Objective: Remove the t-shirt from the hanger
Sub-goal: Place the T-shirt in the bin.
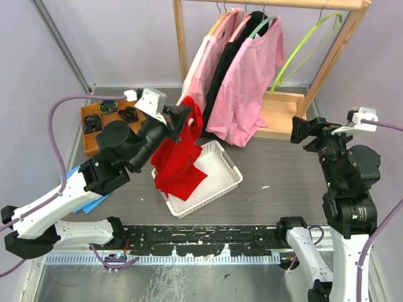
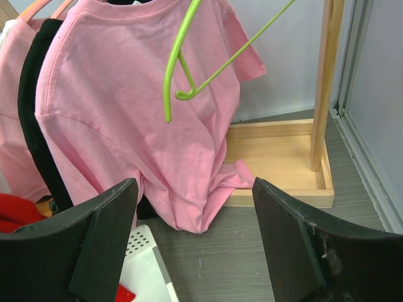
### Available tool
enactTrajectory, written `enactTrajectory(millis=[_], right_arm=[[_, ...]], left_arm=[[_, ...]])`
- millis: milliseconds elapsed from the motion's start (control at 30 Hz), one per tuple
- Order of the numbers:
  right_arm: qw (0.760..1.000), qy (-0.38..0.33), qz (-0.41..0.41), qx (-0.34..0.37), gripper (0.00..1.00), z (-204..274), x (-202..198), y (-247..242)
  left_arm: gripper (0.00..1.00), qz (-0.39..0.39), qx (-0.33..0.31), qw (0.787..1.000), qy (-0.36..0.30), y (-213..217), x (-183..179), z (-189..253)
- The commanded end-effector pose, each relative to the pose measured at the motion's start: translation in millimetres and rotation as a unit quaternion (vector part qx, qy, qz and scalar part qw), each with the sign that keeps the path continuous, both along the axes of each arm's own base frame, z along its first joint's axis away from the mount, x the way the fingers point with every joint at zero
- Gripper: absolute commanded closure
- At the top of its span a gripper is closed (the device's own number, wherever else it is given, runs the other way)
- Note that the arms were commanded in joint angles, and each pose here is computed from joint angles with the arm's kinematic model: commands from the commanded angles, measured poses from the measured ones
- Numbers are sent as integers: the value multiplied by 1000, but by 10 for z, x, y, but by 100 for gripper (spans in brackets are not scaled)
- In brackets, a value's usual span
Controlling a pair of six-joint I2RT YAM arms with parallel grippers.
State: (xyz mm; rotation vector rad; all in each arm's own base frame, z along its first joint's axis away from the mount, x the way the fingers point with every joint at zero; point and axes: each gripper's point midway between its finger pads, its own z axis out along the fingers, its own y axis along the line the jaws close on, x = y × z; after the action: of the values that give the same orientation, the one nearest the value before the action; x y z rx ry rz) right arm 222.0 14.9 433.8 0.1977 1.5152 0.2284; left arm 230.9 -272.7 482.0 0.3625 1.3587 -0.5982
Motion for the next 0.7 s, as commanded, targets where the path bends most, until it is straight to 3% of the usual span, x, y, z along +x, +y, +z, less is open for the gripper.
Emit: enactTrajectory(millis=[0, 300, 667], right_arm=[[1000, -14, -1, -5, 21, 57, 19, -7], [1000, -7, 7, 0, 21, -46, 66, 26], [1000, 5, 1, -3, 21, -165, 101, 2]], left_arm=[[100, -81, -57, 994, 46, -173, -238, -121], [100, -90, -53, 989, 103, -247, -285, -795], [100, -207, -65, 971, 96, -1056, -738, -536]])
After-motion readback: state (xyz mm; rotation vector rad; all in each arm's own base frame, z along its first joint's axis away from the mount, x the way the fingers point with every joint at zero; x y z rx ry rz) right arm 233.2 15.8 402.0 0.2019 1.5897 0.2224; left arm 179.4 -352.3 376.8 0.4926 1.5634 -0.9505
